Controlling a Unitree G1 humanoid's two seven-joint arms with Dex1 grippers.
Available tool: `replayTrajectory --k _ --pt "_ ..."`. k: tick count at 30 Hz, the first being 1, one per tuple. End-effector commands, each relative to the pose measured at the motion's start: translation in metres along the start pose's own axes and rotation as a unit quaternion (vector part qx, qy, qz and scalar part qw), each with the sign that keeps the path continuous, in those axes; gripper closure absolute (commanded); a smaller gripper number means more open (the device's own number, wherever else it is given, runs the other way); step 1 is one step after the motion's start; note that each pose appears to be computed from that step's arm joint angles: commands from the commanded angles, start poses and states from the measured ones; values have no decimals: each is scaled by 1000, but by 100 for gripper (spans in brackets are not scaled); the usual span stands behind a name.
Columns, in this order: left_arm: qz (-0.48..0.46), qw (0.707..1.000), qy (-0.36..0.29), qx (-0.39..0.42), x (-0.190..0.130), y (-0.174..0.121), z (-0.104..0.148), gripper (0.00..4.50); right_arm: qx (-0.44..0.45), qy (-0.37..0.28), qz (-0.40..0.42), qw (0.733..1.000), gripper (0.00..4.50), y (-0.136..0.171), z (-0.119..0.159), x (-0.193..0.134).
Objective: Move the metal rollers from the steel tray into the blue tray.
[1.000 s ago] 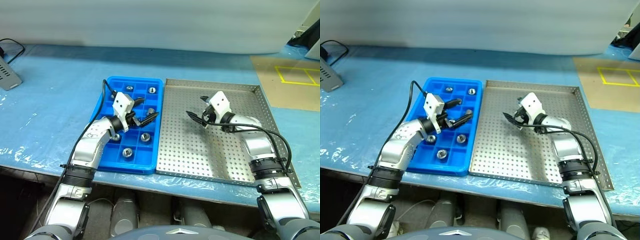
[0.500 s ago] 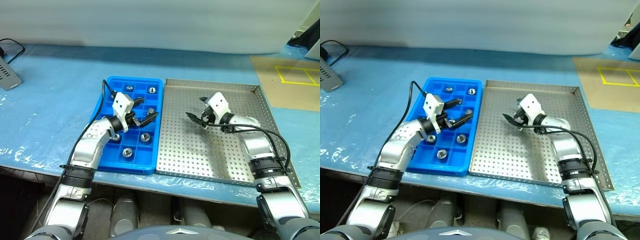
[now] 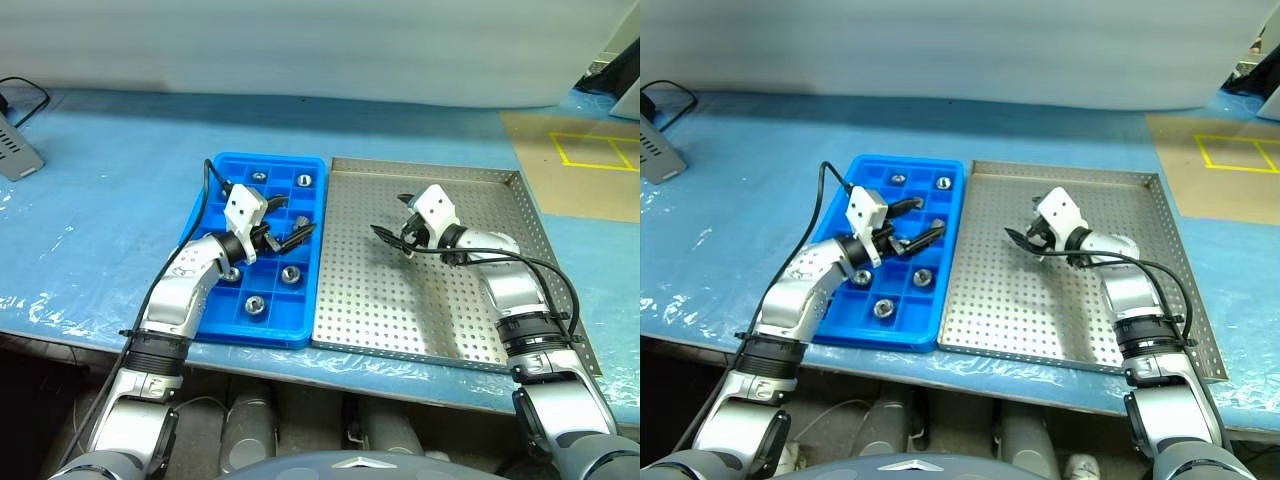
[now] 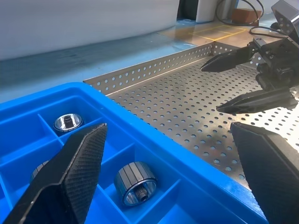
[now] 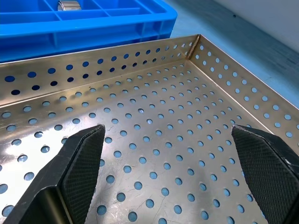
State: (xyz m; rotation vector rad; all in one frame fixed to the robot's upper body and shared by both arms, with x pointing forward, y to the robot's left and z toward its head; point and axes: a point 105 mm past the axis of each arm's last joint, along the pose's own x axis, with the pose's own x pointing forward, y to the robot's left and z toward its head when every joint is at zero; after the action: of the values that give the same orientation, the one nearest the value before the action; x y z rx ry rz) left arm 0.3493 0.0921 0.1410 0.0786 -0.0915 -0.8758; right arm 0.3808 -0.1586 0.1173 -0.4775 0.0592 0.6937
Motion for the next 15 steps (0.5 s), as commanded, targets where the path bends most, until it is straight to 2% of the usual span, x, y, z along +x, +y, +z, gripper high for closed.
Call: replayTrajectory --k 1,15 --pt "-2 1000 -17 19 -1 -1 12 4 -19 -22 0 1000 0 -4 15 2" --pt "-3 1000 -16 18 -1 -2 11 4 -22 -19 3 1000 0 -2 14 2"
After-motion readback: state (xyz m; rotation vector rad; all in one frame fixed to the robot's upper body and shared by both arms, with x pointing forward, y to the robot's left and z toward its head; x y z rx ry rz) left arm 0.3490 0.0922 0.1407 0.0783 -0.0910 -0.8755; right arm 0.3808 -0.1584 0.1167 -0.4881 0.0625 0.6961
